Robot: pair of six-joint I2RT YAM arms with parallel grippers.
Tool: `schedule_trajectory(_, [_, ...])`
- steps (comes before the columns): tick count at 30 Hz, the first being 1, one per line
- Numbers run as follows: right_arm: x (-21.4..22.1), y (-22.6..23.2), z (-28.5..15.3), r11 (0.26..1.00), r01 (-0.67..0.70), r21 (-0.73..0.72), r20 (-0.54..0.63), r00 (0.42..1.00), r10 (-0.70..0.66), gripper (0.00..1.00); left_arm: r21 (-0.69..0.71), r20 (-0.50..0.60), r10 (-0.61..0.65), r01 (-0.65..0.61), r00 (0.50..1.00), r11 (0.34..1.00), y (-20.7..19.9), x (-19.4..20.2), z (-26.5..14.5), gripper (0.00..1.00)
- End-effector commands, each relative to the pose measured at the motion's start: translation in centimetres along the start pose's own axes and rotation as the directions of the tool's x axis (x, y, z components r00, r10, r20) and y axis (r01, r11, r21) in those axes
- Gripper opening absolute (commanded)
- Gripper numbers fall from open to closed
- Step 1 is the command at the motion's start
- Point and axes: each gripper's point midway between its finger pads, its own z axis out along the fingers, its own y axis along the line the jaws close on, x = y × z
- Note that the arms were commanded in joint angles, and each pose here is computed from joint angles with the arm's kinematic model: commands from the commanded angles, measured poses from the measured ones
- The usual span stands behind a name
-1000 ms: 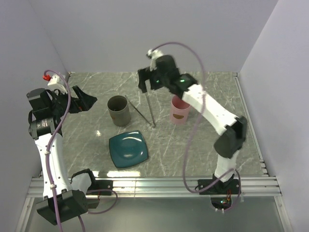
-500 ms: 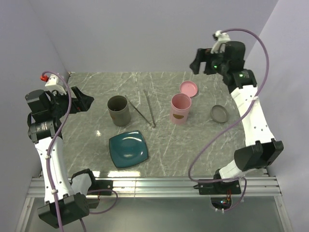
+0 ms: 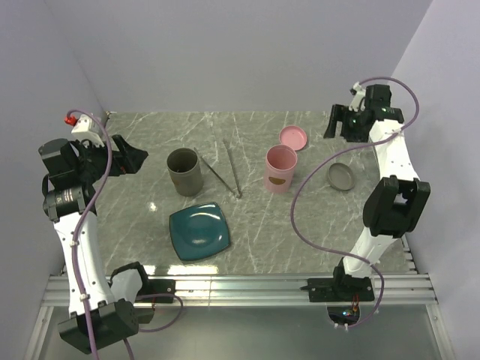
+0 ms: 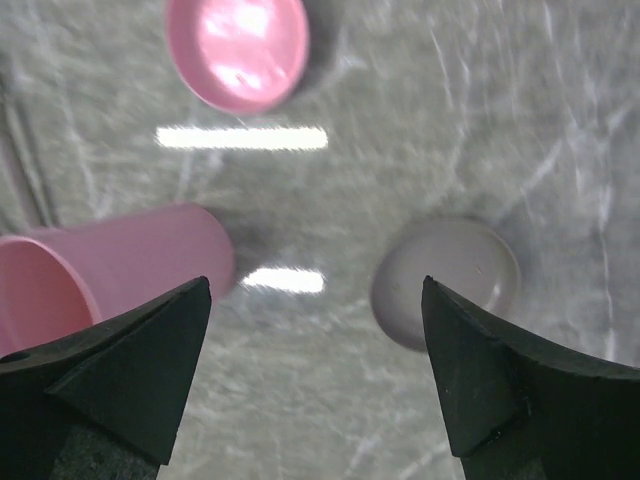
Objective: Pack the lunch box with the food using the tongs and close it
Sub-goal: Close the box lid on the packing box.
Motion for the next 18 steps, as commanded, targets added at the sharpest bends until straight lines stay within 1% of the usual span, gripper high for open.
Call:
schedule_trajectory(1, [2.2, -1.1, -2.3, 0.997, 0.075, -0.010, -0.050, 0.996, -0.076, 0.92, 0.032, 0.030, 0.056, -0.057, 0.998, 0.998, -0.8, -0.2, -0.5, 0.99])
schedule_trajectory(3, [4.2, -1.1, -1.9, 0.993, 0.112, -0.042, -0.108, 0.987, -0.116, 0.88, 0.048, 0.017, 0.050, -0.051, 0.999, 0.998, -0.8, 0.5, -0.3, 0.99])
schedule_trajectory(6, [7.1, -1.3, -1.6, 0.992, 0.111, -0.058, -0.194, 0.974, -0.120, 0.85, 0.062, 0.010, 0.045, -0.046, 0.999, 0.997, -0.9, 0.8, -0.2, 0.99])
schedule_trajectory(8, [8.4, -1.5, -1.3, 0.992, 0.109, -0.065, -0.224, 0.967, -0.121, 0.84, 0.057, 0.015, 0.038, -0.039, 0.999, 0.998, -0.8, 0.7, -0.2, 0.99])
schedule_trajectory(11, [11.5, -1.8, -0.3, 0.992, 0.088, -0.085, -0.305, 0.946, -0.110, 0.77, 0.065, 0.020, 0.028, -0.029, 0.999, 0.997, -1.0, 0.8, -0.1, 0.99])
schedule_trajectory(13, [12.5, -2.1, 0.4, 0.993, 0.084, -0.084, -0.329, 0.938, -0.107, 0.75, 0.070, 0.019, 0.029, -0.030, 0.999, 0.997, -1.0, 0.8, -0.1, 0.99])
schedule_trajectory(14, [13.2, -2.2, 0.7, 0.993, 0.077, -0.084, -0.346, 0.933, -0.102, 0.73, 0.072, 0.020, 0.032, -0.033, 0.999, 0.997, -1.1, 0.8, -0.2, 0.99])
schedule_trajectory(18, [14.1, -2.8, 1.8, 0.993, 0.083, -0.079, -0.357, 0.928, -0.106, 0.69, 0.067, 0.026, 0.045, -0.047, 0.999, 0.997, -1.2, 0.9, -0.4, 1.00])
